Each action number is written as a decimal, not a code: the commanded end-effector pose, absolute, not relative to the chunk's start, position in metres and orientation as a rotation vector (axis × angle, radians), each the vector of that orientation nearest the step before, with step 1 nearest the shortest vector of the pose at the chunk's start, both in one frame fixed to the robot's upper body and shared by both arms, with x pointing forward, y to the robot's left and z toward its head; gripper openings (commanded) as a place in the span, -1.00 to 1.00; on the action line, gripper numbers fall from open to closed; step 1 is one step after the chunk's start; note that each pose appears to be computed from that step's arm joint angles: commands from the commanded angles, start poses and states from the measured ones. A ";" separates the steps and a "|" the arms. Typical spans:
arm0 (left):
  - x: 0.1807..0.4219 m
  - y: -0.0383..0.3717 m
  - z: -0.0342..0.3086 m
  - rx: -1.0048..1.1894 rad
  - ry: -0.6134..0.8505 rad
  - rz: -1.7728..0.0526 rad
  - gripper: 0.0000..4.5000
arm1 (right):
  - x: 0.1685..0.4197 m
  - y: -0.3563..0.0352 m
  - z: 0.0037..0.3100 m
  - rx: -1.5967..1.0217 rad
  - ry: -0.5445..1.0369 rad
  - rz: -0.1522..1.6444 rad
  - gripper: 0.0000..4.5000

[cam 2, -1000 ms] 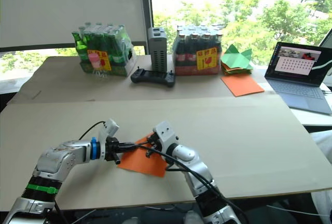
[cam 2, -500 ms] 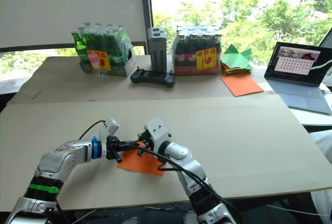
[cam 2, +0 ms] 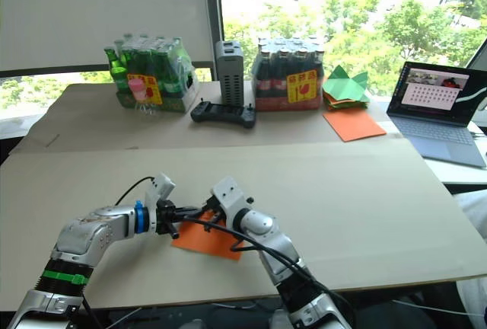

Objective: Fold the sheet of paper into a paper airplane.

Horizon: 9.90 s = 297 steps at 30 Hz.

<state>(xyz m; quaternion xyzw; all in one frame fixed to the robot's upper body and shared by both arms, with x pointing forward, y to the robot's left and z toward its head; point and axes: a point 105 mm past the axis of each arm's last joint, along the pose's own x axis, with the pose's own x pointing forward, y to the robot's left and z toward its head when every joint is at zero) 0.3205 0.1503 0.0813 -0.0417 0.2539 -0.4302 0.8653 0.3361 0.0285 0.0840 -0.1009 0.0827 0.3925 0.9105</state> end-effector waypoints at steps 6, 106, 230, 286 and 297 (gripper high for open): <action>0.319 0.154 0.072 -0.070 0.574 -0.871 -0.98 | 0.343 0.008 0.070 -0.278 0.233 0.734 -1.00; 0.332 0.156 0.116 -0.153 0.390 -0.789 -0.98 | 0.324 0.020 0.071 -0.259 0.223 0.854 -1.00; 0.315 0.151 0.065 0.047 0.547 -0.861 -0.98 | 0.284 -0.071 0.082 -0.584 0.158 1.150 -1.00; 0.314 0.152 0.066 0.054 0.546 -0.856 -0.98 | 0.309 0.016 0.107 -0.283 0.034 1.104 -1.00; 0.314 0.162 0.070 0.055 0.537 -0.821 -0.98 | 0.311 0.024 0.091 -0.360 0.076 1.104 -1.00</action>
